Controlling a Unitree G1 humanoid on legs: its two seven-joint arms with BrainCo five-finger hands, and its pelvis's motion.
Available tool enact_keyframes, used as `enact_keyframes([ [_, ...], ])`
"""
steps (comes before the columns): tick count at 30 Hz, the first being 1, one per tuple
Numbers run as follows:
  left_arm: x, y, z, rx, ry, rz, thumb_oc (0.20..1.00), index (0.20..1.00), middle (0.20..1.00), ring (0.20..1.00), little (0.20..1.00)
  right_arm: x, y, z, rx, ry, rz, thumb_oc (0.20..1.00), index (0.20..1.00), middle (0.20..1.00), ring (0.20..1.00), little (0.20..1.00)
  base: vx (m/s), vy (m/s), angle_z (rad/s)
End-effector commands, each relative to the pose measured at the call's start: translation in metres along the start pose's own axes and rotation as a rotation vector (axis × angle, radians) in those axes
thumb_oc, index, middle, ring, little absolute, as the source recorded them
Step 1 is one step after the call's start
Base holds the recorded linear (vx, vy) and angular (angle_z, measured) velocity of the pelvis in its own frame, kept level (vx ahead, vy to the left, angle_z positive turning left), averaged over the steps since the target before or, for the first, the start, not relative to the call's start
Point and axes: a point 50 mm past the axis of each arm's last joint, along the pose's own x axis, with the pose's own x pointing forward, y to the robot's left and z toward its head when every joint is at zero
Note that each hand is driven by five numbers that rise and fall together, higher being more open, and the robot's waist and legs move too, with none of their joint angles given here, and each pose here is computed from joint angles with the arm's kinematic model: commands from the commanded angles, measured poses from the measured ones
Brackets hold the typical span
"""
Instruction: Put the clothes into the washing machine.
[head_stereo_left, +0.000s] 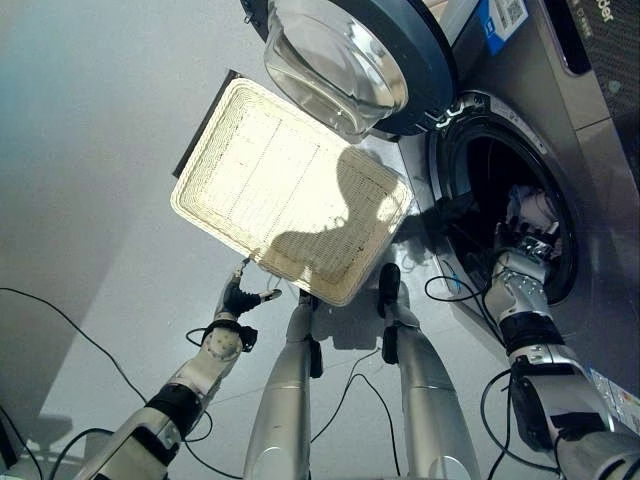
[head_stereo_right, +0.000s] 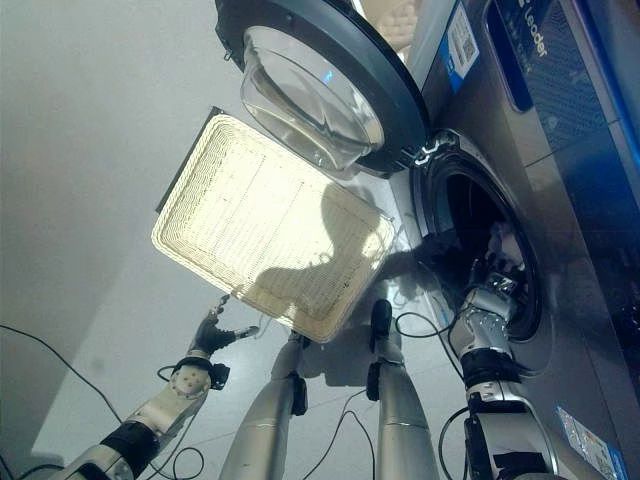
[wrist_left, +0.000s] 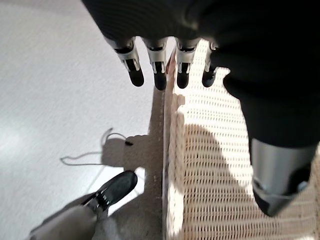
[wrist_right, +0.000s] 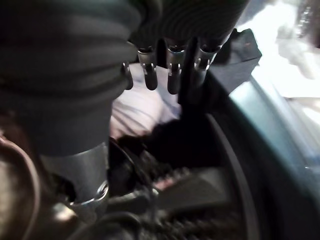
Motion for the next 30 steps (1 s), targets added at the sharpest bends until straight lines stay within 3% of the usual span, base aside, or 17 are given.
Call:
enact_keyframes([
  [1,-0.001,0.006,-0.006,-0.04,0.011,0.056,1.0,1.0,1.0,1.0,1.0,-0.005,0.001,0.015,-0.021,-0.012,0.144,1.0,1.0,1.0,1.0,1.0,0.0,0.0,0.0],
  [9,0.0,0.01,-0.007,-0.118,0.021,0.055,1.0,1.0,1.0,1.0,1.0,-0.003,-0.015,0.025,-0.098,-0.001,0.202,1.0,1.0,1.0,1.0,1.0,-0.03,0.04,0.04],
  [17,-0.01,0.024,-0.03,-0.444,0.072,0.071,1.0,1.0,1.0,1.0,1.0,-0.016,-0.06,0.032,-0.749,0.167,0.164,1.0,1.0,1.0,1.0,1.0,-0.04,0.036,0.07],
  [18,-0.01,0.024,-0.03,-0.444,0.072,0.071,1.0,1.0,1.0,1.0,1.0,-0.016,-0.06,0.032,-0.749,0.167,0.164,1.0,1.0,1.0,1.0,1.0,-0.01,0.022,0.17],
  [19,-0.013,0.024,-0.038,-0.522,0.099,0.06,1.0,1.0,1.0,1.0,1.0,-0.019,-0.072,0.035,-0.918,0.222,0.147,1.0,1.0,1.0,1.0,1.0,-0.03,0.02,0.14],
  [21,-0.016,0.023,-0.045,-0.579,0.132,0.054,1.0,1.0,1.0,1.0,1.0,-0.022,-0.08,0.036,-1.074,0.274,0.151,1.0,1.0,1.0,1.0,1.0,-0.02,0.019,0.17],
  [23,-0.019,0.023,-0.05,-0.605,0.15,0.05,1.0,1.0,1.0,1.0,1.0,-0.023,-0.083,0.038,-1.126,0.291,0.151,1.0,1.0,1.0,1.0,1.0,0.0,0.016,0.12],
  [24,-0.028,0.023,-0.069,-0.669,0.218,0.022,1.0,1.0,1.0,1.0,1.0,-0.032,-0.098,0.041,-1.284,0.39,0.185,1.0,1.0,1.0,1.0,1.0,0.0,0.028,0.13],
  [30,-0.059,0.012,-0.108,-0.701,0.363,-0.066,1.0,1.0,1.0,1.0,1.0,-0.066,-0.151,0.06,-1.488,0.633,0.075,1.0,1.0,1.0,1.0,1.0,0.06,0.043,0.13],
])
